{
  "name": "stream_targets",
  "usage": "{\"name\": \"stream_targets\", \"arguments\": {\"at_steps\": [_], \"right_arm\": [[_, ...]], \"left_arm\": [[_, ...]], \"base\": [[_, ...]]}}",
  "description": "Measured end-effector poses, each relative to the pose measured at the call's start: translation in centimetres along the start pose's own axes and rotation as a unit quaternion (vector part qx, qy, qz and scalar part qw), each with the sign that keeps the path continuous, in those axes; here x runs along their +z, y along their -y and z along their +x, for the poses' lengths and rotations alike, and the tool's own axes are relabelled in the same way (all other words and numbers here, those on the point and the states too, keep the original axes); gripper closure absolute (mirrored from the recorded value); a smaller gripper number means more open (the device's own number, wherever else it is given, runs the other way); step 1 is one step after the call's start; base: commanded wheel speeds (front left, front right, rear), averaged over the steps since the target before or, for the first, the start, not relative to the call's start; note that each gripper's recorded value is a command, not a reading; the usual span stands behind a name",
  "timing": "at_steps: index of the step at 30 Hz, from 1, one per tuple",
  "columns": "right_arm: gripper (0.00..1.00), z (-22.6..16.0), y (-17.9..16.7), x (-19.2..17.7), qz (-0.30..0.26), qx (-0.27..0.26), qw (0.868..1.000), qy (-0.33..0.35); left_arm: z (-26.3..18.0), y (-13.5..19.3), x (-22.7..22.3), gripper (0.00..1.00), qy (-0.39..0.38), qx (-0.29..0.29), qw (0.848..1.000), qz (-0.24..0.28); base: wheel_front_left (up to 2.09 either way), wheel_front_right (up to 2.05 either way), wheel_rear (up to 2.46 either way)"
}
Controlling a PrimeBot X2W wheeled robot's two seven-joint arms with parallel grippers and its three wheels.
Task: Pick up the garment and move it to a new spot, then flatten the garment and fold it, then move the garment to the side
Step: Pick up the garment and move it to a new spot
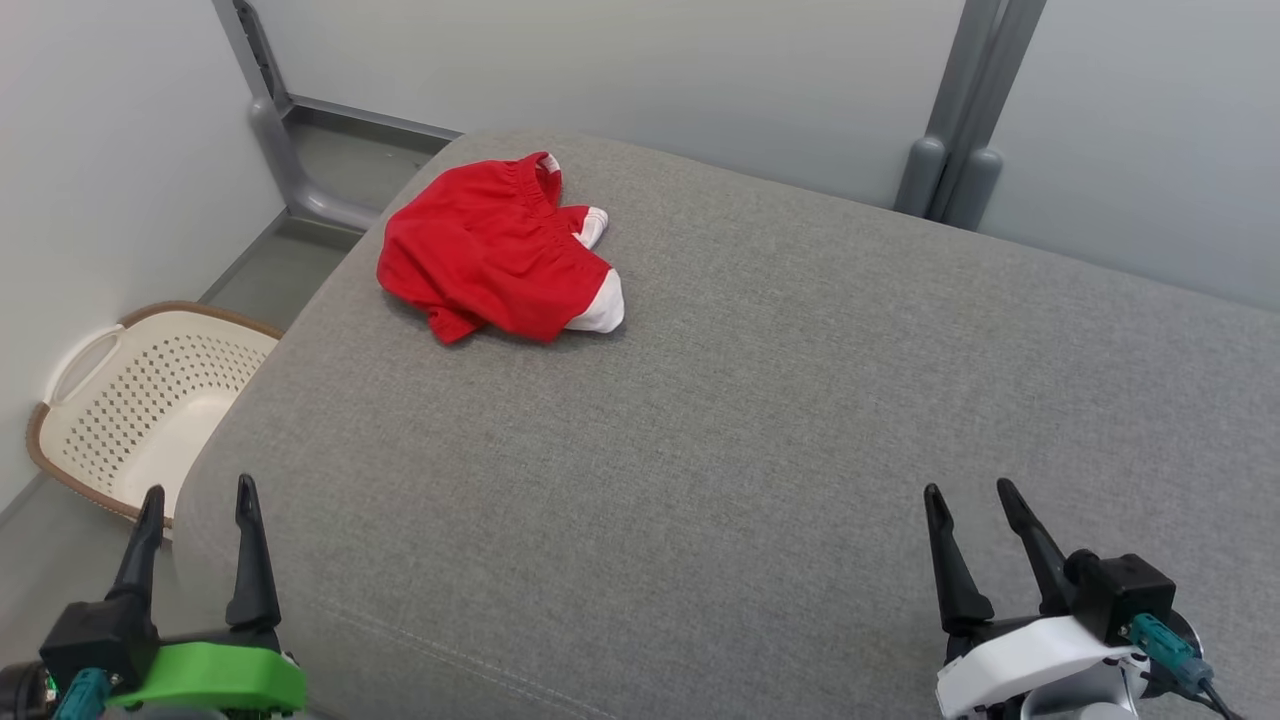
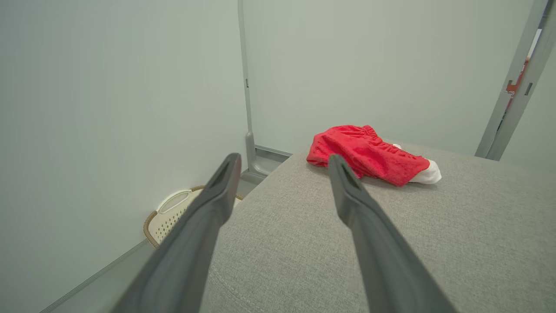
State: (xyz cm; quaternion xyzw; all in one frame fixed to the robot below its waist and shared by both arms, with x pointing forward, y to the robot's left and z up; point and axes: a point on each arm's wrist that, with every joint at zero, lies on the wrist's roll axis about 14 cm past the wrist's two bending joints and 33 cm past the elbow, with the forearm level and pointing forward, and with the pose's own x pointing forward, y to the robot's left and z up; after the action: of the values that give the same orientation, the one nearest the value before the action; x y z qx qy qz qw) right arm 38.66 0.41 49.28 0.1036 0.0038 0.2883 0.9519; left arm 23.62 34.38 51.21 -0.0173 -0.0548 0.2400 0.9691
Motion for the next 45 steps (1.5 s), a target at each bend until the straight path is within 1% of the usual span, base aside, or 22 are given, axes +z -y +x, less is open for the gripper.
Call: {"name": "stream_targets", "arguments": {"at_steps": [4, 9, 17, 19, 23, 26, 30, 34, 36, 37, 39, 41, 43, 45], "right_arm": [[0.00, 0.2, 1.4, 0.5, -0.012, -0.017, 1.000, 0.009], [0.00, 0.4, 4.0, 1.1, -0.026, -0.046, 0.998, 0.019], [0.00, 0.2, 10.7, 1.9, -0.047, -0.119, 0.991, 0.034], [0.00, -0.2, 12.3, 1.8, -0.051, -0.140, 0.988, 0.033], [0.00, -1.2, 15.0, 1.2, -0.055, -0.177, 0.982, 0.028], [0.00, -2.0, 17.1, 0.8, -0.058, -0.205, 0.977, 0.024], [0.00, -2.9, 18.8, -0.1, -0.062, -0.229, 0.971, 0.013], [0.00, -3.9, 20.5, -1.1, -0.066, -0.253, 0.965, -0.002], [0.00, -4.5, 21.3, -1.5, -0.069, -0.264, 0.962, -0.009], [0.00, -4.7, 21.6, -1.7, -0.070, -0.268, 0.961, -0.012], [0.00, -5.3, 22.1, -2.1, -0.073, -0.278, 0.958, -0.020], [0.00, -5.9, 22.6, -2.3, -0.075, -0.285, 0.955, -0.026], [0.00, -6.3, 22.9, -2.5, -0.078, -0.291, 0.953, -0.031], [0.00, -6.6, 23.1, -2.5, -0.080, -0.296, 0.951, -0.033]], "left_arm": [[2.2, 1.0, 1.5, 0.00, 0.022, -0.013, 1.000, 0.000], [6.5, 2.8, 4.6, 0.00, 0.068, -0.036, 0.997, -0.003], [14.9, 7.8, 9.4, 0.00, 0.137, -0.092, 0.986, 0.003], [17.2, 9.4, 10.1, 0.00, 0.145, -0.108, 0.983, 0.001], [20.9, 12.8, 9.8, 0.00, 0.143, -0.141, 0.980, 0.003], [23.8, 15.3, 7.6, 0.00, 0.110, -0.163, 0.980, 0.006], [26.7, 17.5, 3.9, 0.00, 0.052, -0.177, 0.983, 0.008], [28.5, 19.1, -1.6, 0.00, -0.027, -0.185, 0.982, 0.019], [28.9, 19.5, -4.9, 0.00, -0.080, -0.183, 0.980, 0.018], [28.9, 19.5, -6.5, 0.00, -0.108, -0.184, 0.977, 0.025], [28.8, 19.7, -9.2, 0.00, -0.151, -0.178, 0.972, 0.016], [28.2, 19.8, -12.1, 0.00, -0.208, -0.178, 0.961, 0.026], [27.6, 19.5, -14.6, 0.00, -0.260, -0.169, 0.950, 0.019], [26.7, 18.9, -16.8, 0.00, -0.316, -0.160, 0.935, 0.019]], "base": [[0.00, 0.00, 0.00], [0.00, 0.00, 0.00], [0.00, 0.00, 0.00], [0.00, 0.00, 0.00], [0.00, 0.00, 0.00], [0.00, 0.00, 0.00], [0.00, 0.00, 0.00], [0.00, 0.00, 0.00], [0.00, 0.00, 0.00], [0.00, 0.00, 0.00], [0.00, 0.00, 0.00], [0.00, 0.00, 0.00], [0.00, 0.00, 0.00], [0.00, 0.00, 0.00]]}}
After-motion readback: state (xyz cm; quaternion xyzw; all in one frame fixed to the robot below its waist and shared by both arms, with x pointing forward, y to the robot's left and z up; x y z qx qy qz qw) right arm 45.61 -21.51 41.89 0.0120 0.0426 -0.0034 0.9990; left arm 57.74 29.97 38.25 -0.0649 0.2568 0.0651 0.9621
